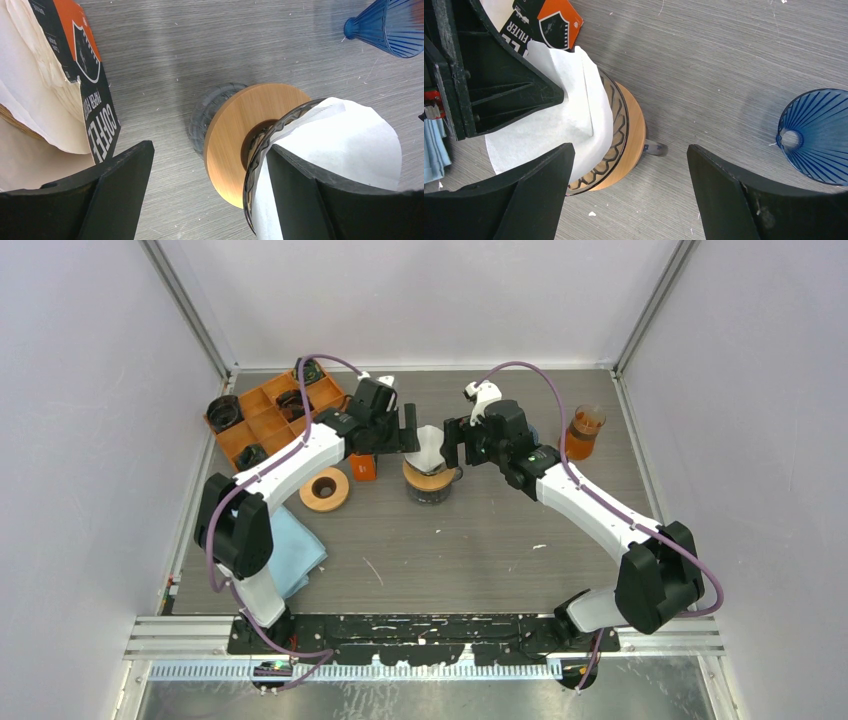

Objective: Place the coffee filter in the dripper
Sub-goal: Adjust the coffee filter in the coffee dripper.

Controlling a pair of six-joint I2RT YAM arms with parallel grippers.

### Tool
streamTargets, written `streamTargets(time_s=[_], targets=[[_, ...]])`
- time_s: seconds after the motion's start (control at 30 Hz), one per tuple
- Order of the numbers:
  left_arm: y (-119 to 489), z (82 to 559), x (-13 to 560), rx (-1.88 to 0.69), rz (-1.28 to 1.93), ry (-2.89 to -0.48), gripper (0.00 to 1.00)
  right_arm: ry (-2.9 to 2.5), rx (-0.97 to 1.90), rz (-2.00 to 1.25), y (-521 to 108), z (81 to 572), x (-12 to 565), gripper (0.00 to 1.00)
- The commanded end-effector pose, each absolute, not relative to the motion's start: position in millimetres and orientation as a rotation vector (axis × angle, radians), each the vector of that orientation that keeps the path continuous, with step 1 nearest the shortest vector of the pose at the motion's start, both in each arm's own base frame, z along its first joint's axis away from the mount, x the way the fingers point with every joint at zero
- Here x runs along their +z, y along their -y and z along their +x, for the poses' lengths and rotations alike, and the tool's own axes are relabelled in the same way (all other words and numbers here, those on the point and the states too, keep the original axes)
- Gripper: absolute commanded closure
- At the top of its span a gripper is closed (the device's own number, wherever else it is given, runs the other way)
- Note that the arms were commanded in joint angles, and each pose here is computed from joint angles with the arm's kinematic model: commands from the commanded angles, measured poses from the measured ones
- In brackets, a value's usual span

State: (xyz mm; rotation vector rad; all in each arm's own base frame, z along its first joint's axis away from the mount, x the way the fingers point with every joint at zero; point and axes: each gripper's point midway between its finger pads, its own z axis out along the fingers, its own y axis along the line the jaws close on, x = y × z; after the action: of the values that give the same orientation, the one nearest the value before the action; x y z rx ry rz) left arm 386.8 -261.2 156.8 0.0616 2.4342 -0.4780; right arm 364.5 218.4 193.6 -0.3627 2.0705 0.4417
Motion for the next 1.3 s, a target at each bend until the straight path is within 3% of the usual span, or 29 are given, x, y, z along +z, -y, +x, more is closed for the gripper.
streamTargets(time_s=[0.0, 1.07, 1.27], targets=[[264.4, 388.1, 190.0, -0.552, 0.068, -2.345, 0.14, -1.943, 0.479, -0.350, -221.7, 369.8, 234.7, 0.10], [271.8, 386.6, 223.6, -0.666, 0.101, -2.251, 0.13, -1.910, 0.414, -0.290, -210.9, 380.8, 255.4, 0.10], [261.2, 373.9, 243.5, -0.663, 0.123, -2.212, 0.08, -1.927, 0.334, -0.221, -189.9, 378.5, 263.4, 0.10]])
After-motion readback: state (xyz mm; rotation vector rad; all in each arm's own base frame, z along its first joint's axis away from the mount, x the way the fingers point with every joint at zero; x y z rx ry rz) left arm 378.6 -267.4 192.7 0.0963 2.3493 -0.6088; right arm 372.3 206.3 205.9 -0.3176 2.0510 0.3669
